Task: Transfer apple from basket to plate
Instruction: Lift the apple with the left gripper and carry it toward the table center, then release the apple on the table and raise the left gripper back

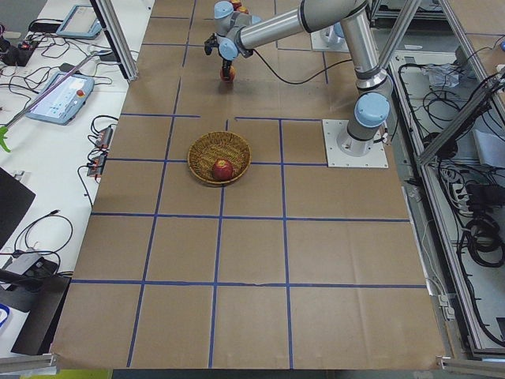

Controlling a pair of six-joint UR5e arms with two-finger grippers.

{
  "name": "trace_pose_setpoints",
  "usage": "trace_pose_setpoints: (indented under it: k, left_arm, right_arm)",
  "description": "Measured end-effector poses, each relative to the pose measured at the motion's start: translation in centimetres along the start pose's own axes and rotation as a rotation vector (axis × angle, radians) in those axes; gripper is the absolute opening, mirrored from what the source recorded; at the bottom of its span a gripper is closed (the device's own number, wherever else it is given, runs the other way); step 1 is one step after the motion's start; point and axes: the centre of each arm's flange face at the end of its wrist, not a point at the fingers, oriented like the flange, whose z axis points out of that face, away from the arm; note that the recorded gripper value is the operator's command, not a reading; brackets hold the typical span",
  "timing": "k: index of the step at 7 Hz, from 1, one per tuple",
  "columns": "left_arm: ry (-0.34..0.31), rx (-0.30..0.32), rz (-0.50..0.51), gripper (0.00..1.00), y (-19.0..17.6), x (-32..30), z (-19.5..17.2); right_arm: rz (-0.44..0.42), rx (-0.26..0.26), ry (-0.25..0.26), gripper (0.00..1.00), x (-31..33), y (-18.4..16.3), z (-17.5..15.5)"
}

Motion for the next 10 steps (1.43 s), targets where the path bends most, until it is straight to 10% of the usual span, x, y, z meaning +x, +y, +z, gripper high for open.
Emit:
trace_pose_setpoints:
  k: [2, 6, 10]
  left_arm:
    - [0.000, 0.001, 0.008, 0.94, 0.3, 0.6, 0.0]
    - [0.003, 0.013, 0.014, 0.99, 0.4, 1.0, -0.9]
    - [0.035, 0.039, -0.005, 0.99, 1.2, -6.4, -13.3]
  right_arm:
    - [0.000, 0.000, 0.001, 1.00, 0.0, 0.0, 0.0]
    - [0.001, 0.000, 0.000, 1.00, 0.0, 0.0, 0.0]
    - [0.001, 0.001, -0.001, 1.00, 0.0, 0.0, 0.0]
